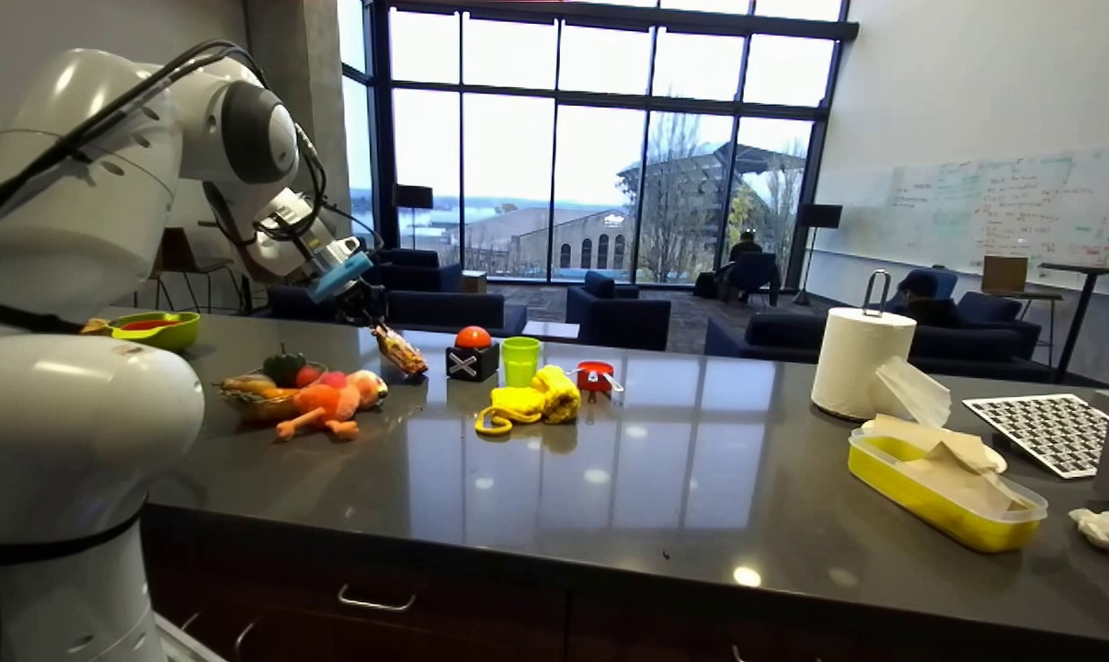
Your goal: Move the orange packet to the left side of the black box
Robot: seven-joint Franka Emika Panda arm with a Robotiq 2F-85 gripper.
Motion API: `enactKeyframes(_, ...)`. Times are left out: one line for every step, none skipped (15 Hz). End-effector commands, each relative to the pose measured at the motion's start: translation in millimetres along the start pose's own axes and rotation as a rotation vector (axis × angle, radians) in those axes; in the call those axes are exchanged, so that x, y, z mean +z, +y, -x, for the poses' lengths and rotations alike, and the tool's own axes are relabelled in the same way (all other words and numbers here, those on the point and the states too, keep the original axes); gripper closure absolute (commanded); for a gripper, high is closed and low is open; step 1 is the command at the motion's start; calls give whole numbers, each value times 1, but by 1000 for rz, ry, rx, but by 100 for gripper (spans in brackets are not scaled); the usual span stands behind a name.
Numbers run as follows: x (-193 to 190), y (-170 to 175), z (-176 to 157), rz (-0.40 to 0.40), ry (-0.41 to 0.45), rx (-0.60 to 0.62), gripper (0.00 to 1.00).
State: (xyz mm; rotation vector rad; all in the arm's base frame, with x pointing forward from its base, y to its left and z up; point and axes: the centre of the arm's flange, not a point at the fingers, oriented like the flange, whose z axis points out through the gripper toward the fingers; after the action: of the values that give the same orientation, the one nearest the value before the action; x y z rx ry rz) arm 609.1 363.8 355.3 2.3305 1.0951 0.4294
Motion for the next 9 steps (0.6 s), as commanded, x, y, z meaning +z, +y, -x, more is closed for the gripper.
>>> enactKeyframes(12,-9,2,71,25,-78,99)
enactKeyframes(16,-13,3,82,25,-92,99)
enactKeyframes(20,-17,3,95,24,-106,99)
enactKeyframes(23,-20,3,99,21,-113,99)
enactKeyframes(27,-24,3,99,17,-119,99)
enactKeyframes(30,-27,4,96,9,-123,99)
enactKeyframes(32,-29,4,91,2,-123,99)
enactKeyframes(33,-31,4,86,-2,-122,73)
enactKeyframes(34,-33,4,84,-6,-123,71)
